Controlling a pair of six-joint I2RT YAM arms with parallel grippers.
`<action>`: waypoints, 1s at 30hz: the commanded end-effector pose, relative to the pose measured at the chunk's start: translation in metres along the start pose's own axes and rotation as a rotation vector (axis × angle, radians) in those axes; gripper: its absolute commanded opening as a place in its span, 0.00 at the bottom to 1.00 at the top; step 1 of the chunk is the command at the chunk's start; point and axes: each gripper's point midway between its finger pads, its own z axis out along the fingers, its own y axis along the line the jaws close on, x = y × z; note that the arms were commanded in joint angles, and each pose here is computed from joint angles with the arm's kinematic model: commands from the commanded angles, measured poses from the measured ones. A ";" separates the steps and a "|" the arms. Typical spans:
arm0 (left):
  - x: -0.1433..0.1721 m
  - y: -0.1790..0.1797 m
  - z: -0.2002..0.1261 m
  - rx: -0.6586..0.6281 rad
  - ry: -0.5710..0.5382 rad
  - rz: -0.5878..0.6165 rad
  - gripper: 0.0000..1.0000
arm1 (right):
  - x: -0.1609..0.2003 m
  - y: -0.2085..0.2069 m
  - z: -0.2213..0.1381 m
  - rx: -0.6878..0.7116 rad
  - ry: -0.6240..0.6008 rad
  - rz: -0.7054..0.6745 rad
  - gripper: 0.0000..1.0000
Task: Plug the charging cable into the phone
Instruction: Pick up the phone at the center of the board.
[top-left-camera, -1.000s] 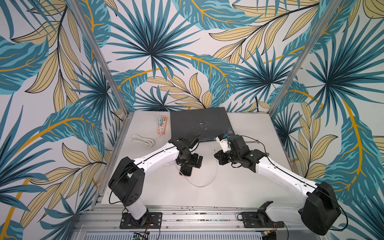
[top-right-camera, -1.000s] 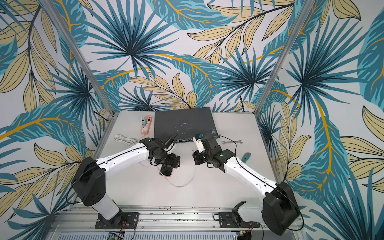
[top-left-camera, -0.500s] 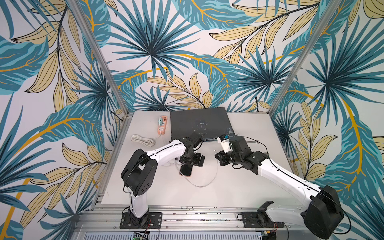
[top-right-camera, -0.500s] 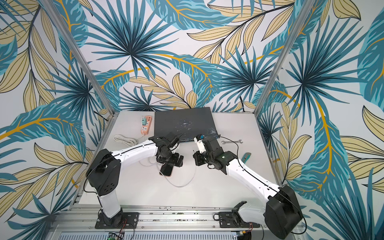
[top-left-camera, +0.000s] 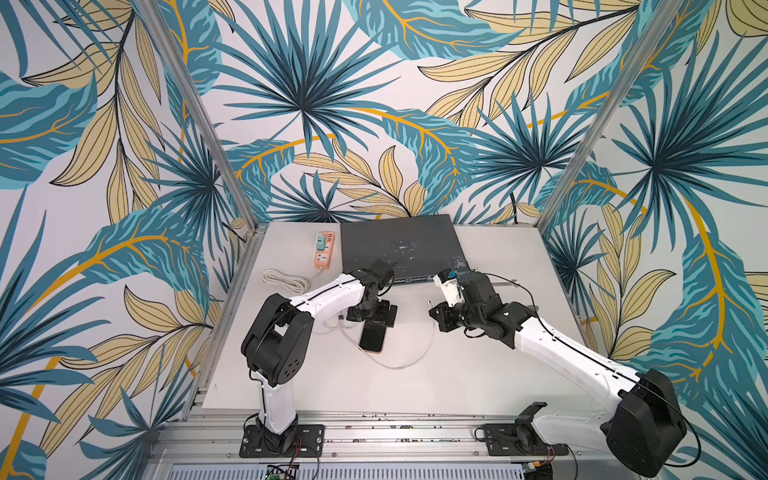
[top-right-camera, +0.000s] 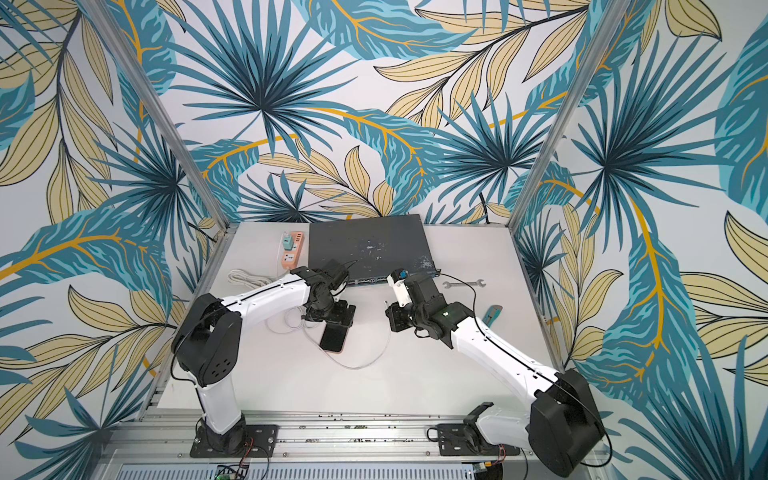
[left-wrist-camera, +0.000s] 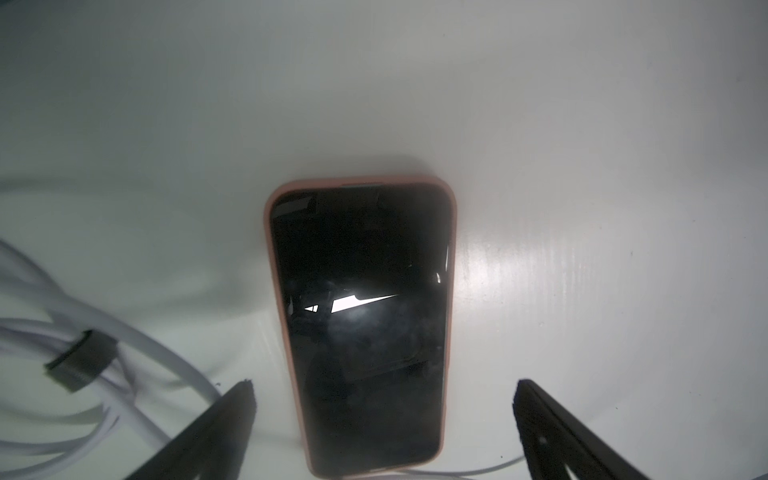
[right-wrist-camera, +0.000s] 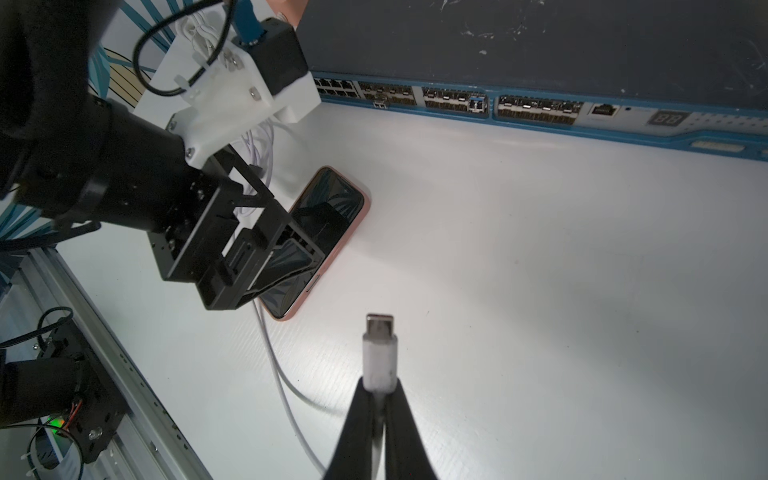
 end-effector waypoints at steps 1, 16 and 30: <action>-0.001 0.005 0.006 -0.025 0.018 0.004 1.00 | 0.005 0.001 0.003 -0.010 0.014 -0.001 0.00; -0.018 0.003 0.020 -0.042 0.000 0.010 1.00 | 0.010 0.001 0.002 -0.020 0.027 0.002 0.00; -0.026 0.007 0.038 -0.098 -0.014 0.010 1.00 | 0.011 0.004 0.001 -0.035 0.015 -0.010 0.00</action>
